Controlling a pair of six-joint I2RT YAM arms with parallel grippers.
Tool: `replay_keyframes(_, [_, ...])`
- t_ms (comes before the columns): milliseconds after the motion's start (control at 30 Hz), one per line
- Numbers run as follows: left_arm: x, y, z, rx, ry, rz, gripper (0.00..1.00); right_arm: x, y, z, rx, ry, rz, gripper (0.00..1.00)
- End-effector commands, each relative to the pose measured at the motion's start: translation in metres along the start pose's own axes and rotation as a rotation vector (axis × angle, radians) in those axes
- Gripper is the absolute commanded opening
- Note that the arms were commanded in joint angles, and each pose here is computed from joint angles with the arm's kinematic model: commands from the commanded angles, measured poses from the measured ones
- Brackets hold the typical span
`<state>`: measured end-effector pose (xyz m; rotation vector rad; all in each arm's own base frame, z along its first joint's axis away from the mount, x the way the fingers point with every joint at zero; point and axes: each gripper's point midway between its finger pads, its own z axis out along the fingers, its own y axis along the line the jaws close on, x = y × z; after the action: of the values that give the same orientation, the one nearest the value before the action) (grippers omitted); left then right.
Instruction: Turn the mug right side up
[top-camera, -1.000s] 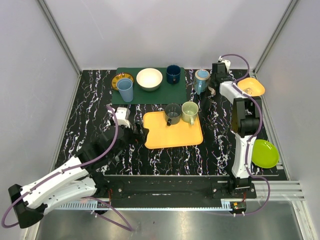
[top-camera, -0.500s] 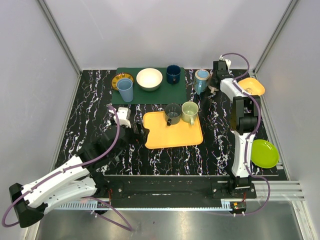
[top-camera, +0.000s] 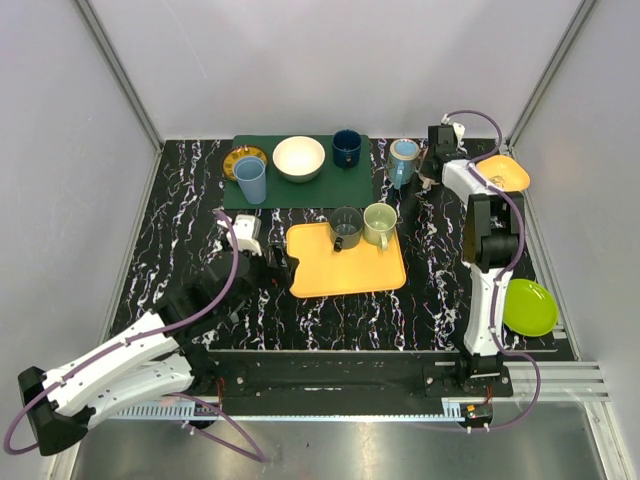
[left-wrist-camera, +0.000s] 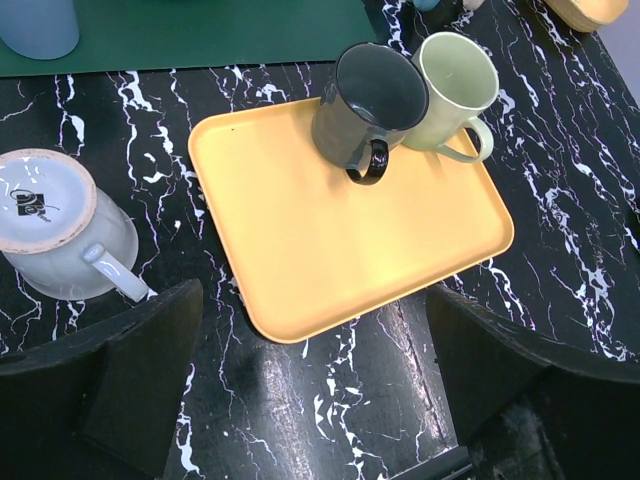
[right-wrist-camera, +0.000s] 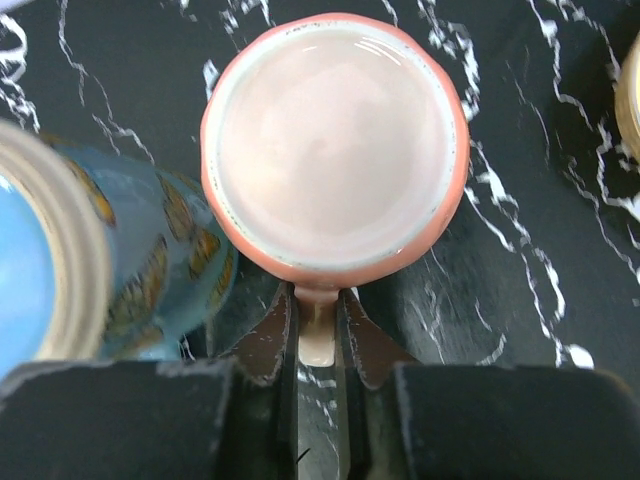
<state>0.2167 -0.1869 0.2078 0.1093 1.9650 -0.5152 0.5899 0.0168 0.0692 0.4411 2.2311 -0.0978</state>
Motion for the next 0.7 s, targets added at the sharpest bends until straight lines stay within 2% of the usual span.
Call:
replay_keyframes(0, [-0.012, -0.011, -0.002, 0.052, -0.049, -0.047, 0.95, 0.000, -0.018, -0.042, 0.031, 0.012, 0.068, 0.00])
replay_keyframes(33, [-0.012, -0.012, -0.002, 0.058, -0.049, -0.051, 0.95, 0.016, -0.024, -0.045, 0.041, 0.035, 0.067, 0.00])
replay_keyframes(100, [-0.013, -0.014, -0.002, 0.066, -0.052, -0.063, 0.95, 0.009, -0.028, -0.068, 0.032, 0.009, 0.093, 0.00])
replay_keyframes(267, [-0.010, -0.021, -0.001, 0.097, -0.045, -0.099, 0.94, 0.041, -0.049, -0.107, 0.044, 0.048, 0.115, 0.00])
replay_keyframes(300, [-0.009, -0.022, 0.000, 0.100, -0.046, -0.107, 0.94, 0.032, -0.049, -0.125, 0.028, 0.013, 0.129, 0.00])
replay_keyframes(333, [-0.007, -0.022, 0.001, 0.104, -0.046, -0.119, 0.94, 0.047, -0.057, -0.130, 0.041, 0.032, 0.139, 0.00])
replay_keyframes(367, [-0.006, -0.023, 0.002, 0.108, -0.048, -0.129, 0.94, 0.036, -0.059, -0.148, 0.025, -0.010, 0.163, 0.00])
replay_keyframes(400, [-0.005, -0.023, 0.003, 0.108, -0.048, -0.136, 0.94, 0.050, -0.065, -0.154, 0.033, 0.006, 0.167, 0.00])
replay_keyframes(467, [-0.002, -0.025, 0.005, 0.121, -0.048, -0.167, 0.94, 0.044, -0.066, -0.179, -0.002, -0.033, 0.206, 0.00])
replay_keyframes(667, [0.014, -0.035, 0.016, 0.166, -0.024, -0.248, 0.94, 0.070, -0.075, -0.225, -0.072, -0.032, 0.296, 0.00])
